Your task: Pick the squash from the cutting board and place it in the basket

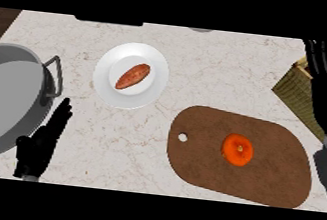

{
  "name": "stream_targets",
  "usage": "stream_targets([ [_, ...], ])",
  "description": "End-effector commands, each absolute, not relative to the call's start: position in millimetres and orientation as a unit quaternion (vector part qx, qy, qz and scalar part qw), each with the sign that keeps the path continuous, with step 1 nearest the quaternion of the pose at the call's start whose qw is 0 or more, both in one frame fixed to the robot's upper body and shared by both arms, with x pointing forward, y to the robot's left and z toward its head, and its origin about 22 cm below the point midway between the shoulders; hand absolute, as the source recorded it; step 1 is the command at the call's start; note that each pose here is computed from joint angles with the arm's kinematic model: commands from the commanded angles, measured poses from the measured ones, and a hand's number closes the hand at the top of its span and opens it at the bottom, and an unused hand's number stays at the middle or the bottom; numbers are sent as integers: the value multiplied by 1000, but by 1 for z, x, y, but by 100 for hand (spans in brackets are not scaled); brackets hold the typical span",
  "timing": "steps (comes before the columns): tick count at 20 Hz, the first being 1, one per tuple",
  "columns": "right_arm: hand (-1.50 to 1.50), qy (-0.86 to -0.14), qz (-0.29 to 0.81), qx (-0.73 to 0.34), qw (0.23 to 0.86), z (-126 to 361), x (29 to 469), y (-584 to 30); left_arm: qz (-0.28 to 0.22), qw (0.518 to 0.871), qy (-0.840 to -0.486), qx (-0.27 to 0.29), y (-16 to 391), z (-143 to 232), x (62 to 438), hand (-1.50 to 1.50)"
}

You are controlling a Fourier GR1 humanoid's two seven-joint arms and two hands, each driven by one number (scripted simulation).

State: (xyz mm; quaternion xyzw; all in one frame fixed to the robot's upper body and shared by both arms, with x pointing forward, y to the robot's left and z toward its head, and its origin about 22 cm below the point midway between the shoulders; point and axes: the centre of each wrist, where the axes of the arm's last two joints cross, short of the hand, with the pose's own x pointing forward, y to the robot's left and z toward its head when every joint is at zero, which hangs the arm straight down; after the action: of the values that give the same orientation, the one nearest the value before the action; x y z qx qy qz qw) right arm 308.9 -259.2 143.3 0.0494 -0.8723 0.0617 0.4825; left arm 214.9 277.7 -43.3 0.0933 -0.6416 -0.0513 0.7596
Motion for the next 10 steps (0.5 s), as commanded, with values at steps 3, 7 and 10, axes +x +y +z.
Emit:
stream_targets([
  [3, 150, -868, 42, 120, 479, 134, 346, -302, -50, 751, -652, 94, 296, -3, 253, 0],
  [7, 150, -839, 331, 101, 419, 164, 330, -294, -45, 750, -654, 91, 298, 8, 263, 0],
  [10, -150, -841, 378, 116, 370, 119, 317, -248, -33, 752, -653, 88, 299, 31, 283, 0],
])
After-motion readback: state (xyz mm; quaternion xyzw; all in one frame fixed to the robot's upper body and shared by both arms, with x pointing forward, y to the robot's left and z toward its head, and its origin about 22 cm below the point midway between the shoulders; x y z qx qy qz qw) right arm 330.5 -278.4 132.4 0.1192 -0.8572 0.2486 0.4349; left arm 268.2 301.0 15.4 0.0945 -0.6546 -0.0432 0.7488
